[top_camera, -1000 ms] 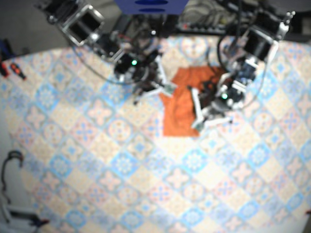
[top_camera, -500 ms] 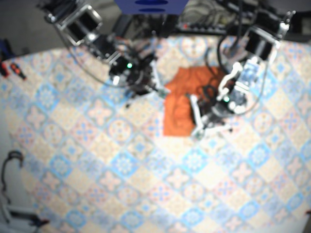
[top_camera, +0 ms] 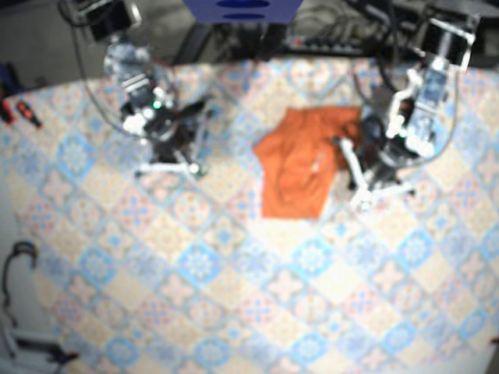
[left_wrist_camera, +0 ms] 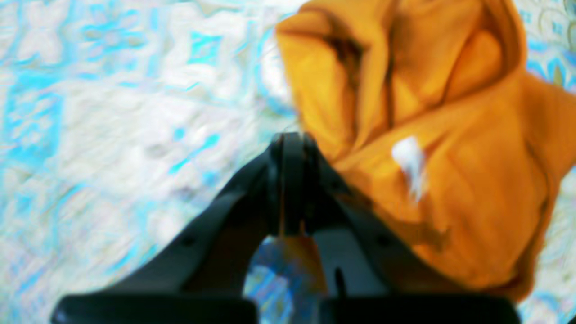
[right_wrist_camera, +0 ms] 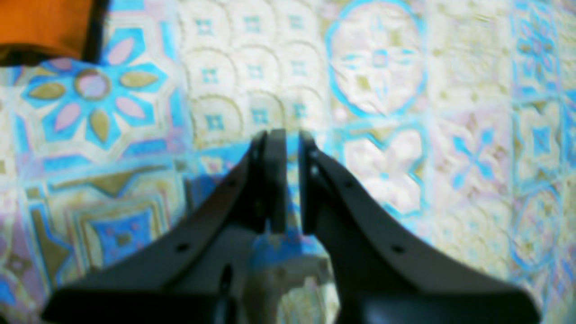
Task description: Fold the T-shirt properly
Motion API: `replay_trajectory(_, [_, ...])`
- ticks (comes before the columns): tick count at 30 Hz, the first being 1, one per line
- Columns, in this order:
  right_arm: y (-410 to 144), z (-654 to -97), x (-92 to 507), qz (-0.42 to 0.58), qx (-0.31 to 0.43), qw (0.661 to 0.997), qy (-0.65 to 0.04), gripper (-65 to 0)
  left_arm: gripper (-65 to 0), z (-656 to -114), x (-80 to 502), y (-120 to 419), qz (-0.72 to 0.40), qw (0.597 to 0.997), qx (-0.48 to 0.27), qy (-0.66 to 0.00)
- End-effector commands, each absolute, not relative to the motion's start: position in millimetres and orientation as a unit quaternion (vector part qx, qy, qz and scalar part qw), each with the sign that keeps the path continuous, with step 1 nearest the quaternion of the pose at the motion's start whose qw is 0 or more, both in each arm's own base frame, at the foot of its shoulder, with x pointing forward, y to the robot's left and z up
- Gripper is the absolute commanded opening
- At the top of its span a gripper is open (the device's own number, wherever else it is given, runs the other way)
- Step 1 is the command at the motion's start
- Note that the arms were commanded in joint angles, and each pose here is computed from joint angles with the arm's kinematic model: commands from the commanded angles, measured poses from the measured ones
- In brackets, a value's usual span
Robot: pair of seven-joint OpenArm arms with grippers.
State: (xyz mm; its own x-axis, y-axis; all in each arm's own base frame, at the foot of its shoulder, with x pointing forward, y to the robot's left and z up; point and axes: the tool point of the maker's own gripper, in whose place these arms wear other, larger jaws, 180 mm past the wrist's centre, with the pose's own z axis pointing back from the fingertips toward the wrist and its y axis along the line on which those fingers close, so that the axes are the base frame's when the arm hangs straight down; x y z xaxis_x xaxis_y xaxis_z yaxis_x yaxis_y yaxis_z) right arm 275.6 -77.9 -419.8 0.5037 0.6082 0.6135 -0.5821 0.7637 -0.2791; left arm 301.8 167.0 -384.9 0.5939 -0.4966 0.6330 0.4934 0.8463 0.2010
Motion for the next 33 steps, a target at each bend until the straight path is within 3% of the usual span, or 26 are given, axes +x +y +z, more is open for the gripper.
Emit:
replay_trajectory(1, [-85.6,-406.5,279.9,0.330,-0.025,0.863,-0.382,-59.8,-65.0,-366.3,306.4,172.7,-0.277,0.882,0.009,-0.381])
replay_trajectory(8, [-147.7,-405.2,237.4,0.261,-0.066,0.893,-0.360,-59.8,-65.0,-348.4,258.8,214.6,-0.266,0.888,0.046,-0.372])
replay_trajectory(15, [-190.9,-420.2,171.4,0.230,-0.093,0.922,-0.298,-59.8,-65.0,-345.1,208.7,251.9,-0.195,0.917,0.034,-0.346])
replay_trajectory(22, [-225.9,-423.5,101.1,0.234,-0.103,0.927,-0.273,-59.8,-65.0,-348.1,151.4,281.4,-0.144,0.936,0.027,-0.321])
replay_trajectory(33, [-273.2,-410.1,2.6,0.229,-0.127,0.943,-0.205,-59.9,-65.0,-368.3,65.7,278.2,-0.130,0.961,0.004,-0.246])
